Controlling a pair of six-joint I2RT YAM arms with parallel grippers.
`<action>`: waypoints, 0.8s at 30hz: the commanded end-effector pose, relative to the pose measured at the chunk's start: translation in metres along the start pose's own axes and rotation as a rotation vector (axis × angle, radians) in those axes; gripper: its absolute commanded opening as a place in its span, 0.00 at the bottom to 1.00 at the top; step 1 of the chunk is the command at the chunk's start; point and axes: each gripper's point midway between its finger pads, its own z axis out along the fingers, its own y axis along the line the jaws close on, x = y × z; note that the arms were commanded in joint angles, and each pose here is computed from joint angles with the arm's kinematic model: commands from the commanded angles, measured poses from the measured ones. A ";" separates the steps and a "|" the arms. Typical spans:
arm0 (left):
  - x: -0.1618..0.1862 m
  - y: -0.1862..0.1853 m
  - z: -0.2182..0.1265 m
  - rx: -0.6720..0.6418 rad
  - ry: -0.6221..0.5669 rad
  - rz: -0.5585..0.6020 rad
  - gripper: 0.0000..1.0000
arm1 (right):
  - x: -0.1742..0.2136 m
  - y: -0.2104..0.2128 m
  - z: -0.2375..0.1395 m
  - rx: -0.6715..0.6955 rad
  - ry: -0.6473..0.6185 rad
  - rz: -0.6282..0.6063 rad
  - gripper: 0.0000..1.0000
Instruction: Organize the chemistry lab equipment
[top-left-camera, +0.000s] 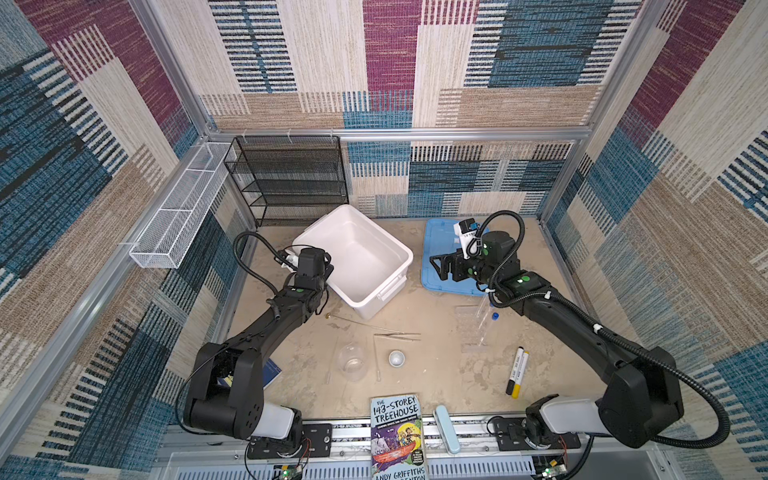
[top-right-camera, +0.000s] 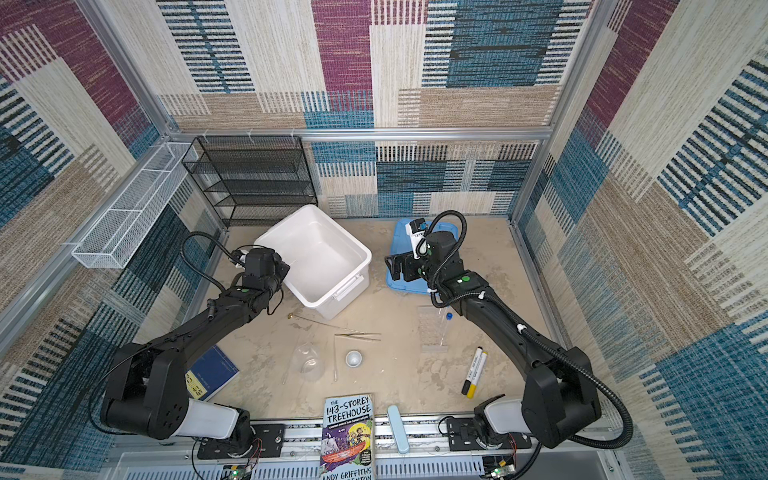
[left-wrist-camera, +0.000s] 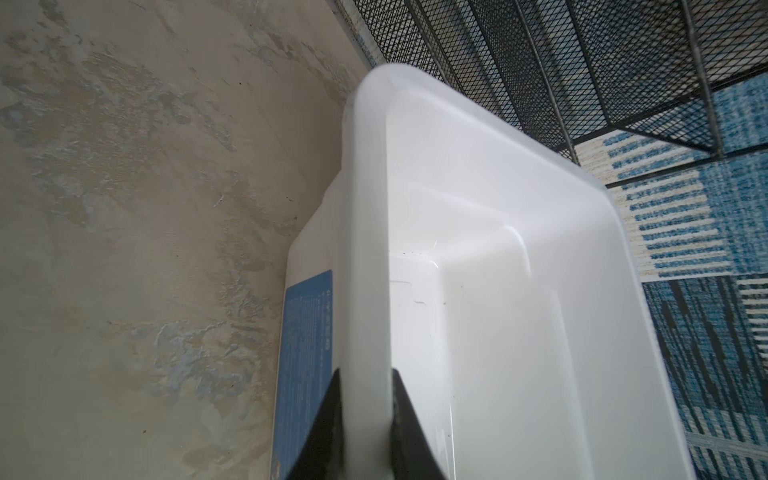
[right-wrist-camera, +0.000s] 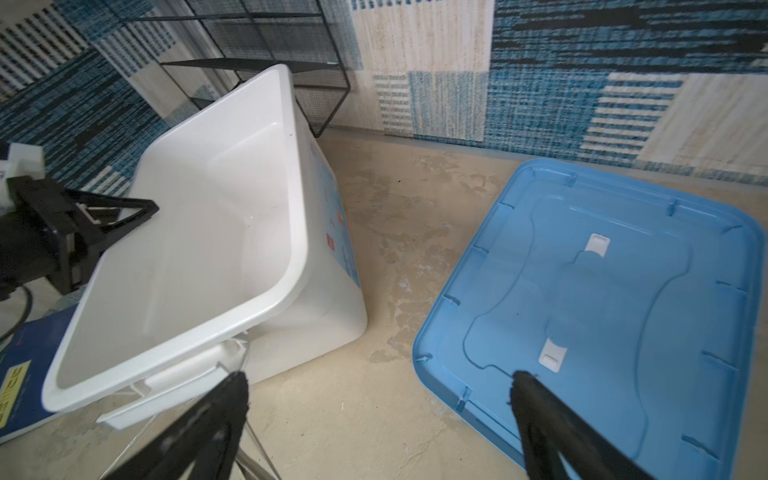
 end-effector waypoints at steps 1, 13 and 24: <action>-0.012 -0.015 -0.011 0.049 -0.094 -0.033 0.10 | -0.007 0.022 -0.003 -0.123 -0.029 -0.031 0.99; 0.004 0.001 -0.026 0.025 -0.098 -0.006 0.24 | -0.002 0.015 0.003 -0.092 -0.008 -0.018 0.99; 0.019 -0.011 -0.048 0.109 -0.024 0.046 0.68 | -0.001 0.013 0.003 -0.080 -0.005 -0.015 0.99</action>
